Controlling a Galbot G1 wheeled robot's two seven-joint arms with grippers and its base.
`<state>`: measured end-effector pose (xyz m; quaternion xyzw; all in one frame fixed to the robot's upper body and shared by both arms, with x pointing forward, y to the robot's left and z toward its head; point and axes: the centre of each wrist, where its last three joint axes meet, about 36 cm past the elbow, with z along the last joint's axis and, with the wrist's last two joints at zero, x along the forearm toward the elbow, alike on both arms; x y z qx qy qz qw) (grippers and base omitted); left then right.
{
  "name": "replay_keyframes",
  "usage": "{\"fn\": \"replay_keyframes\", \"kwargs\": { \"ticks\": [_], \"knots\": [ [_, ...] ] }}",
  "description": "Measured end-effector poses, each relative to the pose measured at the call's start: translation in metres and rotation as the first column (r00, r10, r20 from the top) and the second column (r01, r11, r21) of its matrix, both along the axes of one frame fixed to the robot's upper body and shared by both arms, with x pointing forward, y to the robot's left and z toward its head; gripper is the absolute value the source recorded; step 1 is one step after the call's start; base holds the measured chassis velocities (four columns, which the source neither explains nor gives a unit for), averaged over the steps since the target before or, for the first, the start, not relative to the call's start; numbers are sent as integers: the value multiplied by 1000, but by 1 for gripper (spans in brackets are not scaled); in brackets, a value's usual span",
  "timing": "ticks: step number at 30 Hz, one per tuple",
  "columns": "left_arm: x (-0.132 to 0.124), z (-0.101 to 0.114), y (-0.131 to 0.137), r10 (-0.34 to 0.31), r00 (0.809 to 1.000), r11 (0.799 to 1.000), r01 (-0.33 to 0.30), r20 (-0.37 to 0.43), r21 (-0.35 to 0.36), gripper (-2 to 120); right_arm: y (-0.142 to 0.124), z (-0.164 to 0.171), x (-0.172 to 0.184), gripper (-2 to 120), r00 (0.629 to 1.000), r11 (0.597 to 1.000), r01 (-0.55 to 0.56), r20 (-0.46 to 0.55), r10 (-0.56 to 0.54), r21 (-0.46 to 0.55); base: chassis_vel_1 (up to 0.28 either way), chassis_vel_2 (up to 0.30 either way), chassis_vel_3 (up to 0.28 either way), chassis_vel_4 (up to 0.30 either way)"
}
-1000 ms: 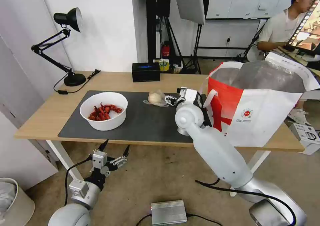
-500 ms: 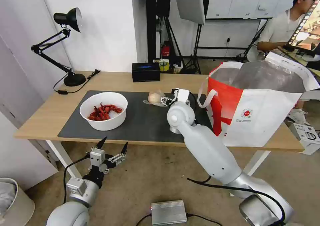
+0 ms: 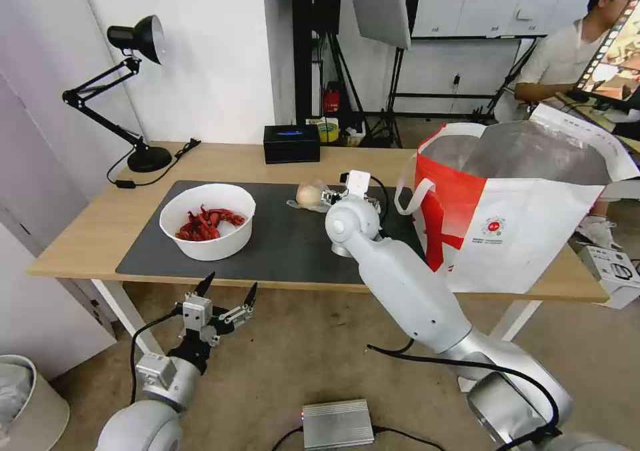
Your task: Pick up the trash from the table and place it into the takeout bag.
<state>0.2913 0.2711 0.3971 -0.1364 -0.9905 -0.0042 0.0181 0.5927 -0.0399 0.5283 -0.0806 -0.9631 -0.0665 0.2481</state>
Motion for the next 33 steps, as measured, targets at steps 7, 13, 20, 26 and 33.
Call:
{"fn": "replay_keyframes", "kwargs": {
  "ticks": [7,13,20,26,33],
  "knots": [
    [3,-2,-1,-21,1000,1000,21,-4,6,100,-4,-7,7,100,999,999,44,-15,-44,-14,0,0,0,0],
    [3,-2,-3,-24,1000,1000,24,-6,4,100,-6,-8,13,100,998,998,60,-22,-61,-11,0,0,0,0],
    [3,2,-2,-30,1000,1000,30,0,9,100,-5,-9,17,100,997,998,68,-36,-68,-4,0,0,0,0],
    [2,0,-4,-29,1000,1000,29,-4,2,100,-1,-13,22,100,995,997,72,-61,-73,-14,0,0,0,0],
    [1,2,-4,-26,1000,1000,26,-1,2,100,2,-15,35,100,992,996,89,-87,-91,-23,0,0,0,0]
  ]
}}
